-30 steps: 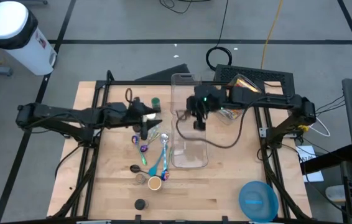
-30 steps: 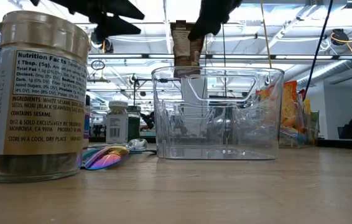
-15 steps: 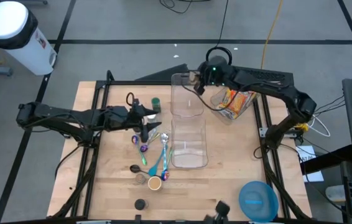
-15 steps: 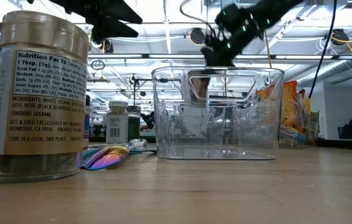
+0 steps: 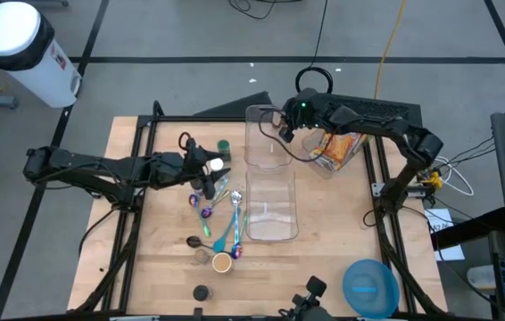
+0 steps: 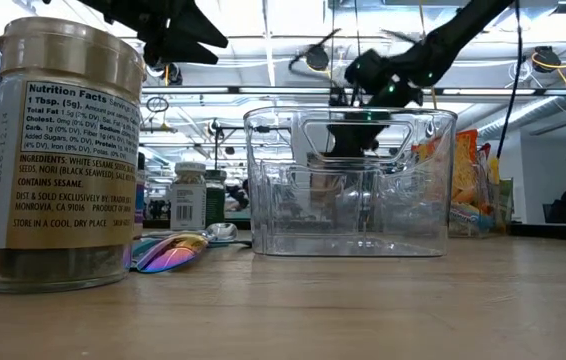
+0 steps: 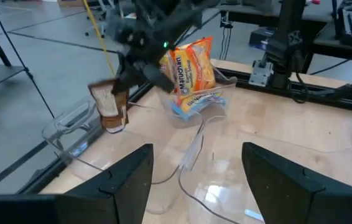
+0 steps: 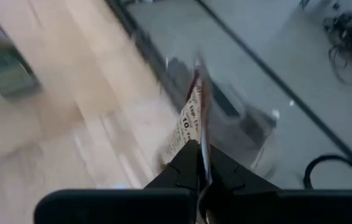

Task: Pick & Place Food Item
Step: Put the orange spice pack into the top left transparent bin

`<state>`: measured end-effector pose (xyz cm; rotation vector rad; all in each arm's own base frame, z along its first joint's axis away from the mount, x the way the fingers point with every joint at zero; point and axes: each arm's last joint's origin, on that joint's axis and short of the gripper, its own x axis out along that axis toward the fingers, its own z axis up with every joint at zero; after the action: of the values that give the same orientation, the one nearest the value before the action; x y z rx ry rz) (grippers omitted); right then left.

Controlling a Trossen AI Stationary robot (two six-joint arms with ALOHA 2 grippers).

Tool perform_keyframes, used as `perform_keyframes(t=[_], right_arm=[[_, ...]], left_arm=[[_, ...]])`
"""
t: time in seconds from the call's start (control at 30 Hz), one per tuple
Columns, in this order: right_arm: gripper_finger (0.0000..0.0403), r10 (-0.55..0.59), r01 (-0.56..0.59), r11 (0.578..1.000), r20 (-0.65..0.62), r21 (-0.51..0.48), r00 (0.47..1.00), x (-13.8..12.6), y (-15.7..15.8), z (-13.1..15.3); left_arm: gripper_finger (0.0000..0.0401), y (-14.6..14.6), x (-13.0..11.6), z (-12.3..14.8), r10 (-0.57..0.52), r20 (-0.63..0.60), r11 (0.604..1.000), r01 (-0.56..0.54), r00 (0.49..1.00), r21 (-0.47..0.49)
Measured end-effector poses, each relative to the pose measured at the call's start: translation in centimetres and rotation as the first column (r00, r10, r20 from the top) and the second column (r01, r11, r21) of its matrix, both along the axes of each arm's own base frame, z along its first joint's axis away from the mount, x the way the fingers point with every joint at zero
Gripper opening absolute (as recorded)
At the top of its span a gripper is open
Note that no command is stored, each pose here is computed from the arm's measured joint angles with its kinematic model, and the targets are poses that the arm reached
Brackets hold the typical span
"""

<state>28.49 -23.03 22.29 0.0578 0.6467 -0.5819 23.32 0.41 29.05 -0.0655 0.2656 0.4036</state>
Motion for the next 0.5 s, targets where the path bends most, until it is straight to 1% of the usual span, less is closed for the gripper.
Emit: perform_keyframes(t=[0.27,0.5], right_arm=[[0.0,-0.016,0.019,0.999,-0.053,0.041,0.998,0.1,-1.0,-2.4],[0.0007,0.014,-0.013,1.0,-0.078,0.012,0.997,0.2,-1.1,-2.7]], left_arm=[[0.0253,0.0,0.0,0.0,-0.001,-0.002,1.0,0.001,1.0,0.003],[0.0253,0.0,0.0,0.0,-0.003,-0.005,1.0,0.003,1.0,0.009]])
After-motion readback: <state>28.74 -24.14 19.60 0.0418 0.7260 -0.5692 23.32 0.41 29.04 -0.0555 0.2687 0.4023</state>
